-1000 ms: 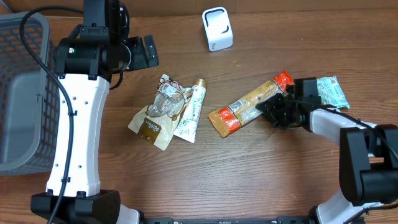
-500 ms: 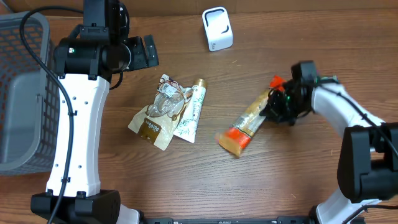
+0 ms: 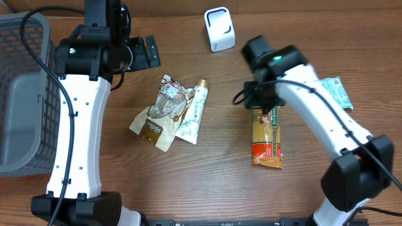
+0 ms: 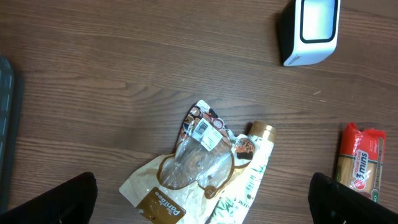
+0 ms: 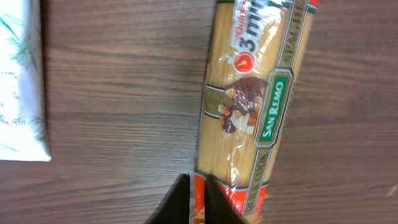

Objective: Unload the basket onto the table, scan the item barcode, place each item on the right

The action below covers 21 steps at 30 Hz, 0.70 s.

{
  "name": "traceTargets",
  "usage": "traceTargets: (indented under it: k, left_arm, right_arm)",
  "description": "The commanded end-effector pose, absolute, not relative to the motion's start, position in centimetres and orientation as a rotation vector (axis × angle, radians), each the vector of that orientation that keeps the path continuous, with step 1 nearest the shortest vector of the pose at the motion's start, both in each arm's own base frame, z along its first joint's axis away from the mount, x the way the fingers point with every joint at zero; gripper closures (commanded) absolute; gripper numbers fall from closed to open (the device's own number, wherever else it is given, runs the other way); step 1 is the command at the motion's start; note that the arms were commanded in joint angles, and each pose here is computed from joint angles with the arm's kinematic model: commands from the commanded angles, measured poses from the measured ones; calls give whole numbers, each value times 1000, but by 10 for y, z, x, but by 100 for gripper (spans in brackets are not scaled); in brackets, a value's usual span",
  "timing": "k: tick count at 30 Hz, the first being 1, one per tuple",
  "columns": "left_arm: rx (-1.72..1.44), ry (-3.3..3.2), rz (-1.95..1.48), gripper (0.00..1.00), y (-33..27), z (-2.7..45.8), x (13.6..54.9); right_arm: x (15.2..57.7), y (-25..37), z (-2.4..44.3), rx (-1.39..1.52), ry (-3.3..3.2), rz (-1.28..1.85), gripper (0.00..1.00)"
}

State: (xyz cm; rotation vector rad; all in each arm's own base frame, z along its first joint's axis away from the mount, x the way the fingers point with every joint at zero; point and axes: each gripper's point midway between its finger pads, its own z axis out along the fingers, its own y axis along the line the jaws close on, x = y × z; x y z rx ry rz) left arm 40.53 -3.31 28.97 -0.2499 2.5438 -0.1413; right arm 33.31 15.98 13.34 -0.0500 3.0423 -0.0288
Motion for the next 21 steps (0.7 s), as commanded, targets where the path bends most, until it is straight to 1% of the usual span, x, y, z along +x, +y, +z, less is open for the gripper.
traceTargets:
  k: [1,2,4,8,11,15,21]
  left_arm:
    - [-232,2545,-117,0,-30,289,404]
    - [-232,2545,-117,0,-30,289,404]
    - [-232,2545,-117,0,-30,289,404]
    - [-232,2545,-117,0,-30,289,404]
    - [-232,2545,-117,0,-30,289,404]
    - [-232,2545,-117,0,-30,289,404]
    - [-232,2545,-117,0,-30,289,404]
  right_arm:
    - [343,145,126,-13,3012,-180,59]
    - [344,144,126,-5,3013,-181,54]
    - [344,142,125,-5,3015,-186,49]
    - [337,136,111,-49,3037,-304,47]
    - [330,135,94,-101,3053,-422,42]
    - [330,137,73,-172,3025,-601,41]
    - [330,136,49,-245,3005,-766,41]
